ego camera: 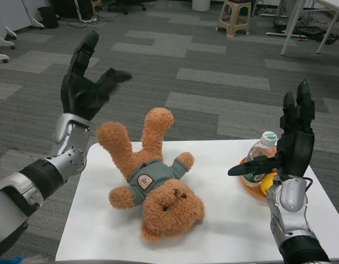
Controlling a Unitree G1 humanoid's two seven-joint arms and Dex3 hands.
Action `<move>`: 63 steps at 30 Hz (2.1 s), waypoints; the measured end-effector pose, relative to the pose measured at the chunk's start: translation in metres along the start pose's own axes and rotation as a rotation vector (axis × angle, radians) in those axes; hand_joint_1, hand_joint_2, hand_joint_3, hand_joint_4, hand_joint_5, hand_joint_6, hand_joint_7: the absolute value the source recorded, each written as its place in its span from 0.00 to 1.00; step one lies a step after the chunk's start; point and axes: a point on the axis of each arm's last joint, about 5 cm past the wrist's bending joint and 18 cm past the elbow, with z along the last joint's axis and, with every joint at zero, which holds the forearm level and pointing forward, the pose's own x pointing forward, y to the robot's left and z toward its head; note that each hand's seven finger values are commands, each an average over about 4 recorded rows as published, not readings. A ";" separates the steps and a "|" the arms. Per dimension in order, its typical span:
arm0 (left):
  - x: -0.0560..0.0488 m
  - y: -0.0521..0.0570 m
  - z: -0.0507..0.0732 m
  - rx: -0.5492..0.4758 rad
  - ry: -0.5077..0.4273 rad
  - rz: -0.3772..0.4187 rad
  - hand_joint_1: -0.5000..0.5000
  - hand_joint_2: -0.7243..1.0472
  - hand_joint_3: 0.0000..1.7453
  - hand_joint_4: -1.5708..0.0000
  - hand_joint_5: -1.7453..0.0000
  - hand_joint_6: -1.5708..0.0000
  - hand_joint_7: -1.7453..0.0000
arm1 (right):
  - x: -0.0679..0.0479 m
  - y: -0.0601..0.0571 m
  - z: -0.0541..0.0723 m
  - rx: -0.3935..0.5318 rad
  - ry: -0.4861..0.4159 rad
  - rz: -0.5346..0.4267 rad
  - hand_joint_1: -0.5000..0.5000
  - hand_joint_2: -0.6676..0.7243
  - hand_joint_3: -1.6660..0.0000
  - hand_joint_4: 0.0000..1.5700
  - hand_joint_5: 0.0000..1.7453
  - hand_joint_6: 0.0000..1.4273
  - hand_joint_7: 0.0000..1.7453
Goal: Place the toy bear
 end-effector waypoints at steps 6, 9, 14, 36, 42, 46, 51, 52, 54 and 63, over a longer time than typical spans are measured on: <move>-0.002 0.000 0.000 0.048 0.013 -0.024 0.00 0.05 0.04 0.99 1.00 1.00 0.76 | 0.002 0.003 0.000 0.003 -0.008 0.013 0.08 0.73 1.00 0.00 0.00 0.00 0.00; -0.002 0.000 0.001 0.060 0.013 -0.029 0.00 0.05 0.05 1.00 1.00 1.00 0.77 | 0.003 0.004 0.001 0.005 -0.011 0.017 0.08 0.72 1.00 0.00 0.00 0.00 0.00; -0.001 0.001 0.003 0.084 0.006 -0.039 0.00 0.05 0.05 1.00 1.00 1.00 0.82 | 0.003 0.004 0.001 0.006 -0.012 0.016 0.08 0.72 1.00 0.00 0.00 0.00 0.00; 0.001 -0.008 0.000 0.143 -0.038 -0.080 0.00 0.04 0.05 1.00 1.00 1.00 0.84 | 0.011 -0.004 0.006 -0.007 -0.046 0.016 0.08 0.73 1.00 0.00 0.00 0.00 0.00; -0.005 -0.010 -0.005 0.161 -0.024 -0.081 0.01 0.00 0.05 1.00 1.00 1.00 0.84 | 0.013 -0.008 0.008 -0.009 -0.052 0.016 0.08 0.73 1.00 0.00 0.00 0.00 0.00; -0.006 -0.010 -0.006 0.181 -0.027 -0.088 0.02 0.00 0.05 1.00 1.00 1.00 0.84 | 0.014 -0.012 0.009 -0.024 -0.053 0.038 0.08 0.73 1.00 0.00 0.00 0.00 0.00; -0.010 -0.014 -0.009 0.180 -0.026 -0.101 0.01 0.00 0.05 1.00 1.00 1.00 0.84 | 0.016 -0.016 0.012 -0.032 -0.057 0.068 0.09 0.73 1.00 0.00 0.00 0.00 0.00; -0.011 -0.015 -0.010 0.182 -0.025 -0.107 0.01 0.00 0.05 1.00 1.00 1.00 0.84 | 0.017 -0.017 0.013 -0.035 -0.062 0.075 0.08 0.73 1.00 0.00 0.00 0.00 0.00; -0.011 -0.016 -0.010 0.185 -0.024 -0.115 0.02 0.00 0.05 1.00 1.00 1.00 0.84 | 0.019 -0.018 0.015 -0.038 -0.075 0.085 0.08 0.72 1.00 0.00 0.00 0.00 0.00; -0.010 -0.021 -0.008 0.177 -0.001 -0.172 0.02 0.00 0.05 1.00 1.00 1.00 0.84 | 0.014 -0.017 0.020 -0.015 -0.093 0.089 0.10 0.68 1.00 0.00 0.00 0.00 0.00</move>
